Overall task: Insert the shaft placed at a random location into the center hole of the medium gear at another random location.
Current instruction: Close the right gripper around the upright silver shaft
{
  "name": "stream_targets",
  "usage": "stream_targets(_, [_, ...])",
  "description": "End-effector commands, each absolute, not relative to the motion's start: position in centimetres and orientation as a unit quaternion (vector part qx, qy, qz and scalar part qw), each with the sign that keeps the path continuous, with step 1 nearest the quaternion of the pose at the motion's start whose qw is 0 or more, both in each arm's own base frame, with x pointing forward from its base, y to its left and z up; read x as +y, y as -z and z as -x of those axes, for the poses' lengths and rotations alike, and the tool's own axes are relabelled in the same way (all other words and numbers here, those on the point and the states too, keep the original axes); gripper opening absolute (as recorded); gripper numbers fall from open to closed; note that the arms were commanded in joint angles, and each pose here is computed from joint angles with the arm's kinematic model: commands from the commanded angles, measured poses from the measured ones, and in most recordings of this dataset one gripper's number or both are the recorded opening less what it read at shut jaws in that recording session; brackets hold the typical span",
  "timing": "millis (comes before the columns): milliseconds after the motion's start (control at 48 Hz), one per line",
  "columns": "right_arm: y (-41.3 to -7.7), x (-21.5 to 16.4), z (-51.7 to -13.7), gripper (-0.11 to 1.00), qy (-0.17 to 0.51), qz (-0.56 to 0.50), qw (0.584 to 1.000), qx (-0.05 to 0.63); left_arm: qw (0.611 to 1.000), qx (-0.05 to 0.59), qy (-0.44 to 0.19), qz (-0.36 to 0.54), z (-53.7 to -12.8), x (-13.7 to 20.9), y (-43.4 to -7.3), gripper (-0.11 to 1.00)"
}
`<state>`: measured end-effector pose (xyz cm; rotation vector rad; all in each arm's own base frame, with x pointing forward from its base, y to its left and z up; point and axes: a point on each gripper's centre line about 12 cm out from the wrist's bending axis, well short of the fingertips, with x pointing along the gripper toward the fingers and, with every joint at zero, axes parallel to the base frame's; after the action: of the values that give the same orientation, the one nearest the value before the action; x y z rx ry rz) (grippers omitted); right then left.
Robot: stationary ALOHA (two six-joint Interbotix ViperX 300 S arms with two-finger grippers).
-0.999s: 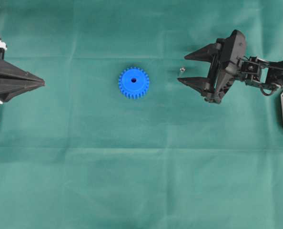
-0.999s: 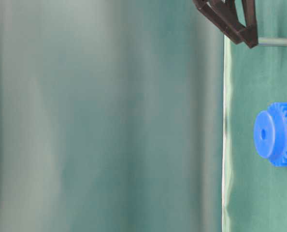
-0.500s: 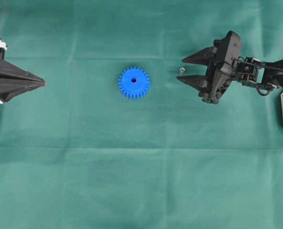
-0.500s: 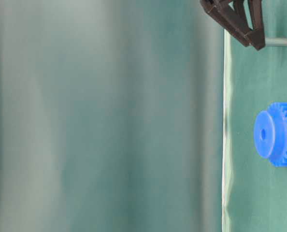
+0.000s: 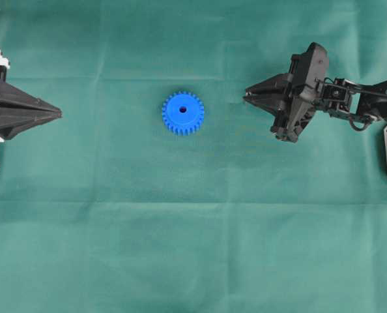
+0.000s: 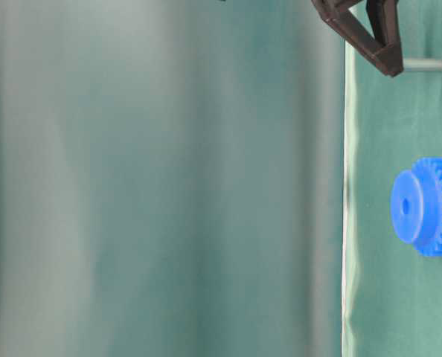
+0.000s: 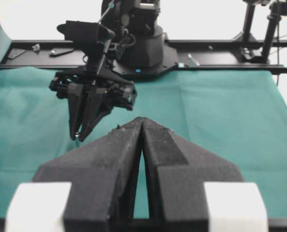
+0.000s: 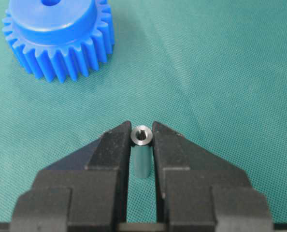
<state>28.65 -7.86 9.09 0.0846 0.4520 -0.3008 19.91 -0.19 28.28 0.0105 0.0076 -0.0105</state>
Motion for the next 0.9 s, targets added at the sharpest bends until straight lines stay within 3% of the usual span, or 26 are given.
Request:
stream_targets(0, [-10.0, -8.2, -29.2, 0.13, 0.153, -0.044, 0.966, 0.205, 1.0, -0.007, 0.004, -0.004, -20.1, -0.1, -29.1, 0.0])
stream_targets(416, [-16.4, -7.9, -29.0, 0.13, 0.144, -0.047, 0.971, 0.187, 1.0, -0.007, 0.005, -0.004, -20.1, -0.2, -29.1, 0.0])
stream_targets(874, [-16.9, -7.9, -29.0, 0.13, 0.143, -0.048, 0.969, 0.194, 1.0, -0.007, 0.005, -0.004, -20.1, -0.2, -29.2, 0.0])
